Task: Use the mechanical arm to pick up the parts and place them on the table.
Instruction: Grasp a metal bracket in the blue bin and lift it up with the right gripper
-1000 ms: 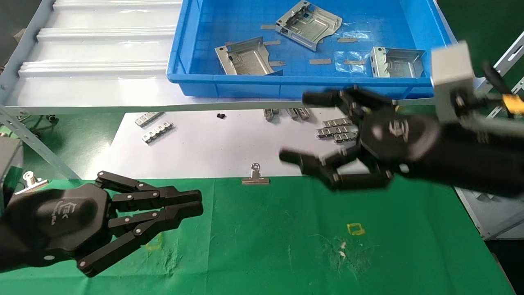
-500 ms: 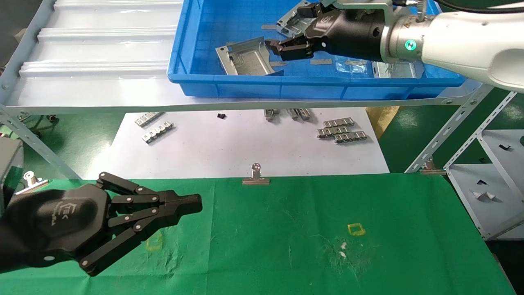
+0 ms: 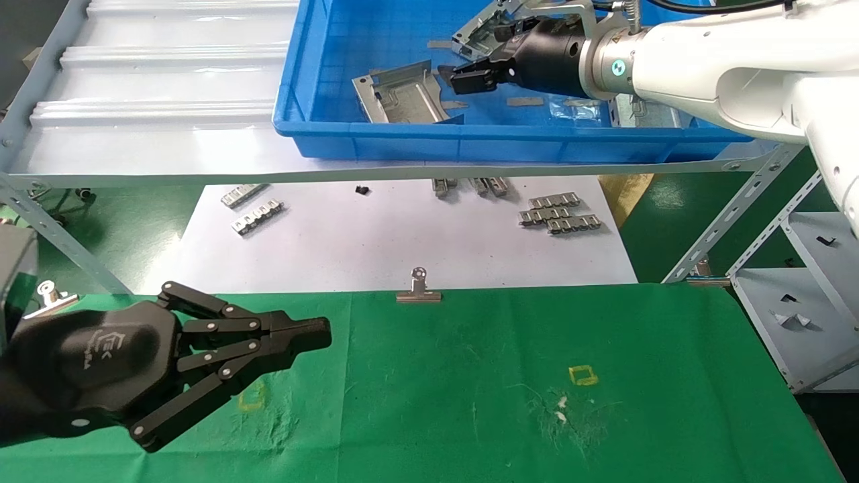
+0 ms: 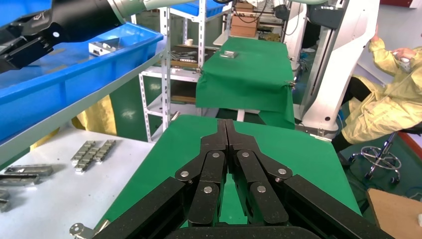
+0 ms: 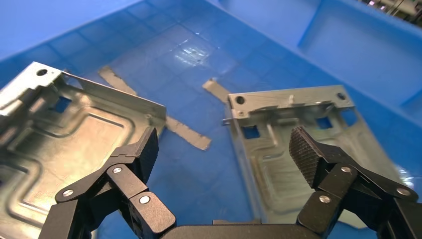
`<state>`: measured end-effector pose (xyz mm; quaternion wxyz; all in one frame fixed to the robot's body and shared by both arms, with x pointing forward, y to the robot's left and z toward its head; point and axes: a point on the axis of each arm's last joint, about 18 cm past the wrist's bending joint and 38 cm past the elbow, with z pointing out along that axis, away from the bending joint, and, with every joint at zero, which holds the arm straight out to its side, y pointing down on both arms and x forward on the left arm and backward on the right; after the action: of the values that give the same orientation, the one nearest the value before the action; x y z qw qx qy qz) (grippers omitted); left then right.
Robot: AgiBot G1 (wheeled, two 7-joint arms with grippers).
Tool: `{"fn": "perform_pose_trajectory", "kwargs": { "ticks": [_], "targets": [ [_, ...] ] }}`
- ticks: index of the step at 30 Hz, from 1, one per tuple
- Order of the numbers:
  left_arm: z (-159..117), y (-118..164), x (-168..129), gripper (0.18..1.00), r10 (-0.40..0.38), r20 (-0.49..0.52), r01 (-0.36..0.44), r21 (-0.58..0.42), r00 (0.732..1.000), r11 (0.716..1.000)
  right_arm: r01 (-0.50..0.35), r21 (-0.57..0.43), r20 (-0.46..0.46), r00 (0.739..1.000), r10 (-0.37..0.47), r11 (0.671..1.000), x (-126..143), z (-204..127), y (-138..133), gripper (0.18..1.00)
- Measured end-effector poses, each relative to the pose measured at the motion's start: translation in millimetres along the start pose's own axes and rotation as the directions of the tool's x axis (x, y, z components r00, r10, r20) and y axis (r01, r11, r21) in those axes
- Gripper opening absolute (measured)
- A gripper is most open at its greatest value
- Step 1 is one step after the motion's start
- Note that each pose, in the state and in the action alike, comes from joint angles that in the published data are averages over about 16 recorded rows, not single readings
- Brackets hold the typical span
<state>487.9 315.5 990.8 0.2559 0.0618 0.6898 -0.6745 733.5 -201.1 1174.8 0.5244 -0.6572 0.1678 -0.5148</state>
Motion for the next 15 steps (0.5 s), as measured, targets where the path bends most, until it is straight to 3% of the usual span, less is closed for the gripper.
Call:
{"fn": "perform_pose_trajectory", "kwargs": {
  "ticks": [10, 15],
  "targets": [
    [0.0, 0.0, 0.0, 0.251, 0.000, 0.000, 0.000, 0.000, 1.000, 1.000, -0.086, -0.027, -0.021, 0.996, 0.085, 0.996, 1.3, 1.4, 1.4, 0.905],
    [0.0, 0.0, 0.0, 0.305, 0.000, 0.000, 0.000, 0.000, 1.000, 1.000, -0.094, -0.028, -0.034, 0.995, 0.093, 0.995, 1.8, 2.5, 0.3, 0.821]
  ]
}}
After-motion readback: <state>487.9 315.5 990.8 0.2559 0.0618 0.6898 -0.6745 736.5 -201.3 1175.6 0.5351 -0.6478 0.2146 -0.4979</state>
